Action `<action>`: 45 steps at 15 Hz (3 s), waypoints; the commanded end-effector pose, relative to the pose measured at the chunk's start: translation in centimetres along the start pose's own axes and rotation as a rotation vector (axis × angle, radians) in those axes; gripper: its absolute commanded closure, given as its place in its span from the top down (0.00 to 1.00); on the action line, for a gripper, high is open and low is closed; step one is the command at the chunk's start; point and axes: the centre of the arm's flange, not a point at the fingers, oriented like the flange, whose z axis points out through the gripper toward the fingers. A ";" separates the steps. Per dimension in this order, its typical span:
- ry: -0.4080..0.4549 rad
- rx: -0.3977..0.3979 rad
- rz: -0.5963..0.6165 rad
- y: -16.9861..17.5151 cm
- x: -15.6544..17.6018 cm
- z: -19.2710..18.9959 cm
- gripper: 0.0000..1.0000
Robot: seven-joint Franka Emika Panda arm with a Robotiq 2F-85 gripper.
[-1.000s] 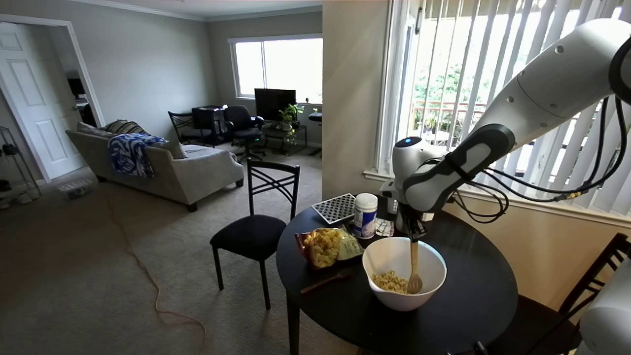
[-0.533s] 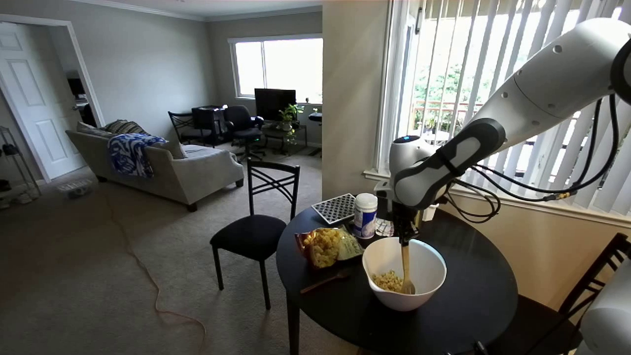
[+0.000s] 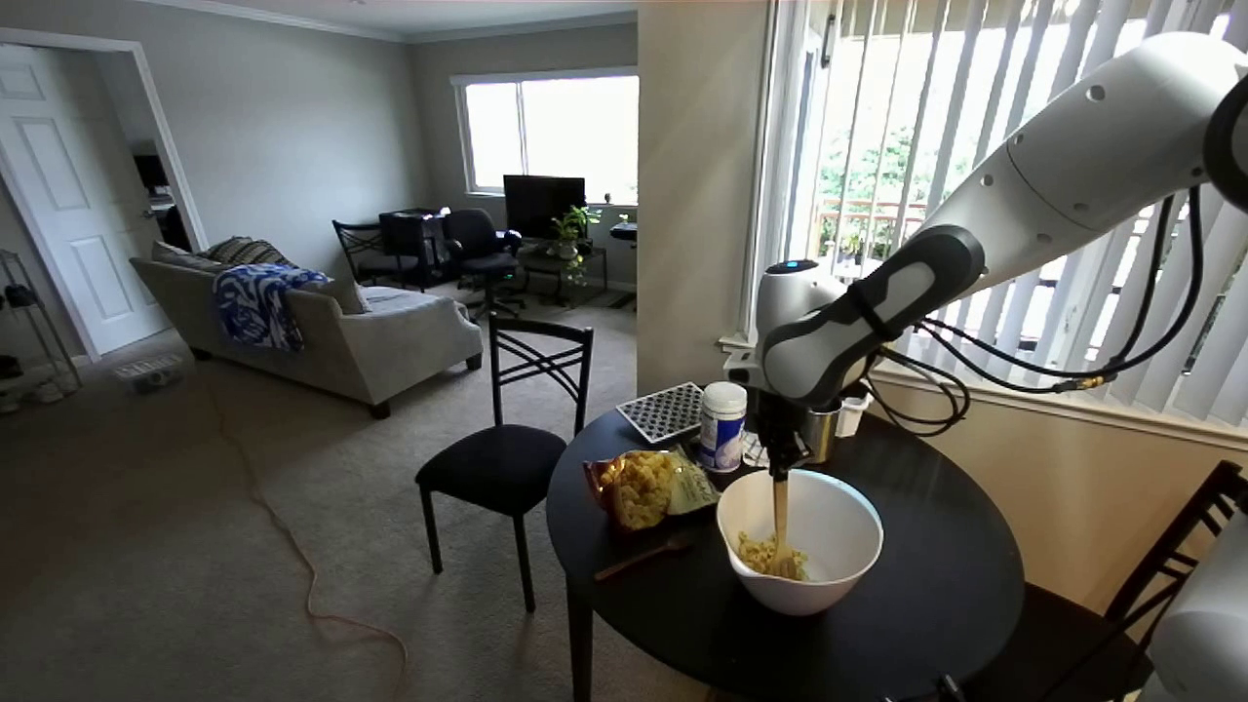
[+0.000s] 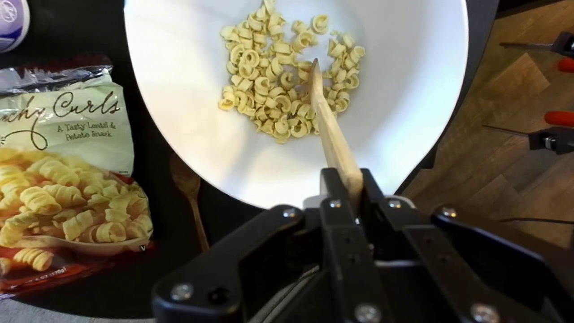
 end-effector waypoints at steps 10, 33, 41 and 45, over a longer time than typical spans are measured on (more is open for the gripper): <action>0.009 -0.143 0.192 2.2 -1.2 0.2 0.07; -0.225 0.098 -0.046 0.0 -4.3 2.0 0.06; -0.044 0.079 -0.267 0.5 -1.4 0.6 0.06; 0.072 0.089 -0.251 1.0 -0.4 -0.3 0.06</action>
